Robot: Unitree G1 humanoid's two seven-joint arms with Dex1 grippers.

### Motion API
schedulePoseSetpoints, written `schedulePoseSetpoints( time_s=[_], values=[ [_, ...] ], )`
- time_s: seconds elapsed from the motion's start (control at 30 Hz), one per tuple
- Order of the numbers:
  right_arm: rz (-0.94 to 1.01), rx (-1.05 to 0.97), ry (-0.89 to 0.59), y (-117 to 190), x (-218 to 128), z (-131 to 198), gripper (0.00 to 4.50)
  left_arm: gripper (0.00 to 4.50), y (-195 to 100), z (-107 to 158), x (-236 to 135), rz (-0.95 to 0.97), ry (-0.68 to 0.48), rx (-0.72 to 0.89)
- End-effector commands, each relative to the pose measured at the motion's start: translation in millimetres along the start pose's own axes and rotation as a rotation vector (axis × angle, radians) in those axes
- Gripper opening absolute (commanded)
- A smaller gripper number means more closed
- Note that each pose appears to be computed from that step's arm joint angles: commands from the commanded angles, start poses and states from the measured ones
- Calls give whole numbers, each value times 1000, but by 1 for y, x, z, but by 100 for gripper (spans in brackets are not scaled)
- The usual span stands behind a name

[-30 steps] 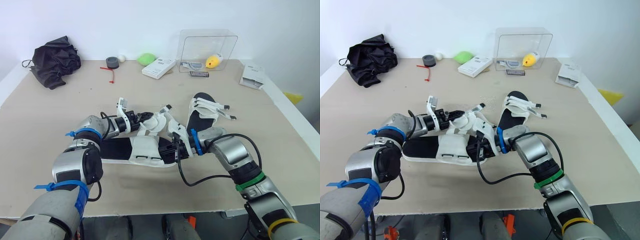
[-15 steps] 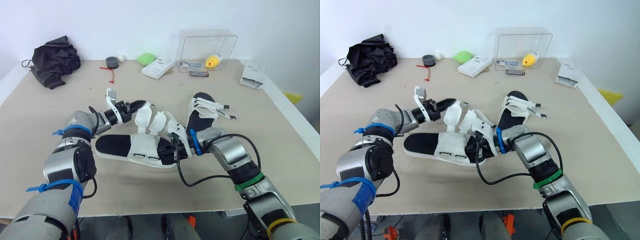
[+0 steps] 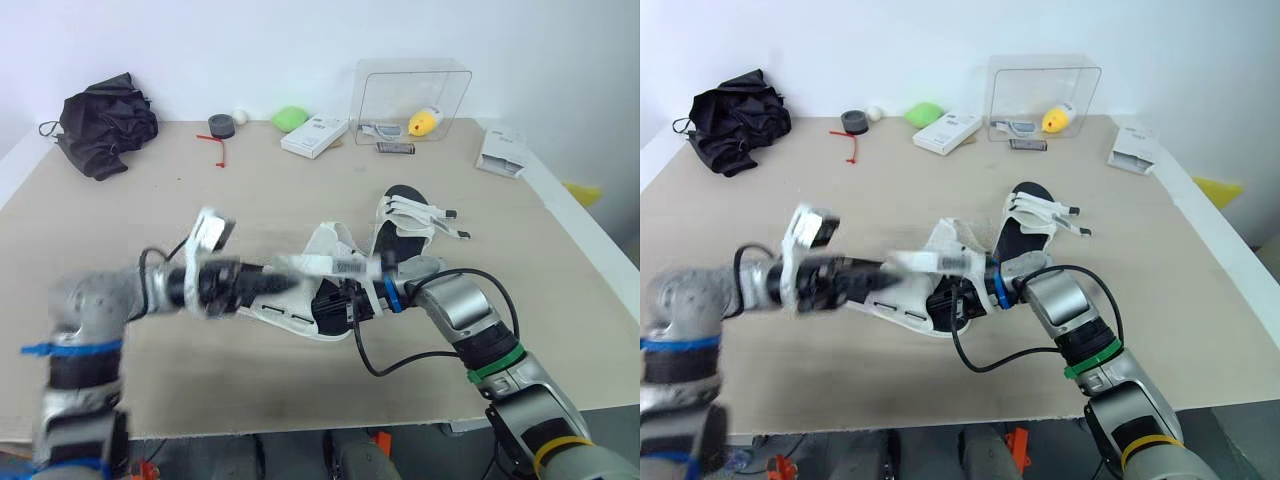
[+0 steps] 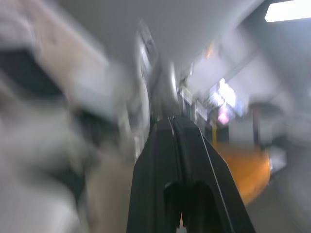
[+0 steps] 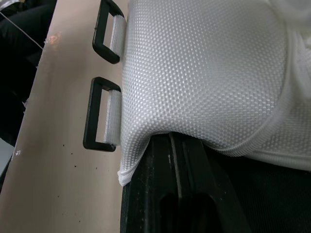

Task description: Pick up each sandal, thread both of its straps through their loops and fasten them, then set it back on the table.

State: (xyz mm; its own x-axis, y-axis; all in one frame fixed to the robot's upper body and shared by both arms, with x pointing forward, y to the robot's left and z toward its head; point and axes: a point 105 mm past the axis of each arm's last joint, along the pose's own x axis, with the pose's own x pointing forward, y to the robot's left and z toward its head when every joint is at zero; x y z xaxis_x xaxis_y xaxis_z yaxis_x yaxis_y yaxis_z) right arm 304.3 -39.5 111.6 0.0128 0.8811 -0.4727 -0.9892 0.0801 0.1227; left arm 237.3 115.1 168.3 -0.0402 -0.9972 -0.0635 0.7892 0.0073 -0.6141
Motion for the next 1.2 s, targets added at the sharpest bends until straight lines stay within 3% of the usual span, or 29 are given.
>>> schedulePoseSetpoints(
  time_s=[0.03,0.17,0.23,0.3,0.43,0.63,0.73,0.9,1.13,1.2],
  values=[
    [40,23,30,6,7,-10,0,2,-15,-38,-10,-33,212,44],
    [47,21,32,6,7,-10,0,2,-20,-97,-36,-21,490,50],
    [49,21,32,6,7,-10,0,2,-17,-104,-39,-16,513,98],
    [54,19,32,7,9,-10,0,2,-12,-94,-34,-6,433,90],
    [60,17,32,7,9,-9,0,2,-6,-16,-23,-13,65,42],
    [78,16,28,11,8,-9,0,2,-2,65,-33,-26,-266,6],
    [74,17,29,10,9,-9,0,2,0,93,-31,-36,-355,6],
    [67,15,31,9,9,-9,0,2,18,89,-5,42,-266,58],
    [59,17,33,9,9,-9,0,2,22,84,22,8,-72,186],
    [57,18,33,9,10,-10,0,59,28,88,25,30,-44,206]
  ],
)
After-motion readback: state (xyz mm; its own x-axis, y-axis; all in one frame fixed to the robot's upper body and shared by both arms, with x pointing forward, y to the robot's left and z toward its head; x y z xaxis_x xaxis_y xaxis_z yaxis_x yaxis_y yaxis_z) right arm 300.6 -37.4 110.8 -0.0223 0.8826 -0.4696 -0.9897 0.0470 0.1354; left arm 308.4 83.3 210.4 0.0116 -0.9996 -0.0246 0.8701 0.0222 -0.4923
